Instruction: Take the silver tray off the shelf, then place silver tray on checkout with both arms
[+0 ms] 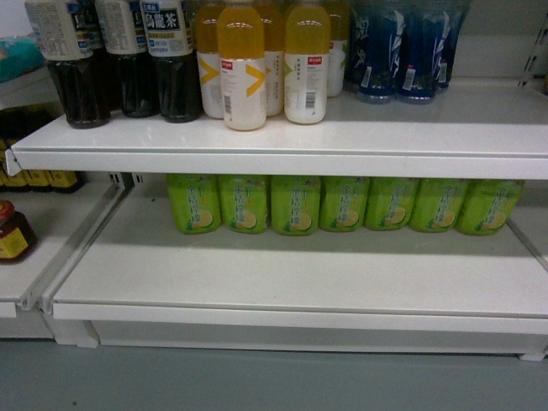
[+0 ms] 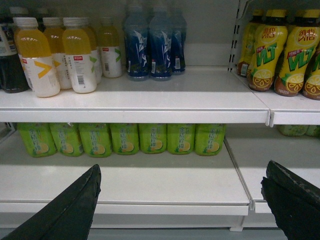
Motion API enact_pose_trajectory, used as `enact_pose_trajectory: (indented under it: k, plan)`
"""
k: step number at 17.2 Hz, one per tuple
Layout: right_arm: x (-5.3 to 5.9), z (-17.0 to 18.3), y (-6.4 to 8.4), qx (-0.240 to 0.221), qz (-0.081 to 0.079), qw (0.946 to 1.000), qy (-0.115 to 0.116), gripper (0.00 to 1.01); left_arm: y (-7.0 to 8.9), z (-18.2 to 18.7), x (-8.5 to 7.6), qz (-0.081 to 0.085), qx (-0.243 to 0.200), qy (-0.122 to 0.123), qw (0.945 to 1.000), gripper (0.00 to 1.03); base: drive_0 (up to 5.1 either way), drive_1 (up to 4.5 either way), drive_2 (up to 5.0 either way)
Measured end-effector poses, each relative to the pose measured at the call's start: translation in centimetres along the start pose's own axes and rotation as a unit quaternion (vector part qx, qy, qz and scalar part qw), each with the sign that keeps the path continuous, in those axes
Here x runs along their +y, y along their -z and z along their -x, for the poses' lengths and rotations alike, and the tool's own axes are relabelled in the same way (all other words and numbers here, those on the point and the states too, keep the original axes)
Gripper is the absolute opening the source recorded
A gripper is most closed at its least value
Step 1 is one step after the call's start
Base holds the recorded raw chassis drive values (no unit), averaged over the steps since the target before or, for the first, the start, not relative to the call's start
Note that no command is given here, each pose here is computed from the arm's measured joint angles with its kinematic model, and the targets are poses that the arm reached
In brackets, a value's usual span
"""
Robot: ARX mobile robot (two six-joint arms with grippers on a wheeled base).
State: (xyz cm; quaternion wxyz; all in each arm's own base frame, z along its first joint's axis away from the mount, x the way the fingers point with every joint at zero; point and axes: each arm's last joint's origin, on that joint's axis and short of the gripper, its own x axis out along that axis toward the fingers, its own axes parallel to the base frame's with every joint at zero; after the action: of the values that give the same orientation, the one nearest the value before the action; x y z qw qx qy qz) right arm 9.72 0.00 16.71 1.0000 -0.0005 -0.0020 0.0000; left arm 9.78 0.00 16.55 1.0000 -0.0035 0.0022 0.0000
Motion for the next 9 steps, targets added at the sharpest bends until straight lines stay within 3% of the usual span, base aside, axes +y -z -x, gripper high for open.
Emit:
enact_pose_trajectory:
  k: [9]
  plan:
    - [0.00, 0.00, 0.00, 0.000, 0.000, 1.0000, 0.001, 0.98, 0.00, 0.00, 0.00, -0.001, 0.000, 0.001, 1.0000, 0.98, 0.0, 0.00, 0.0]
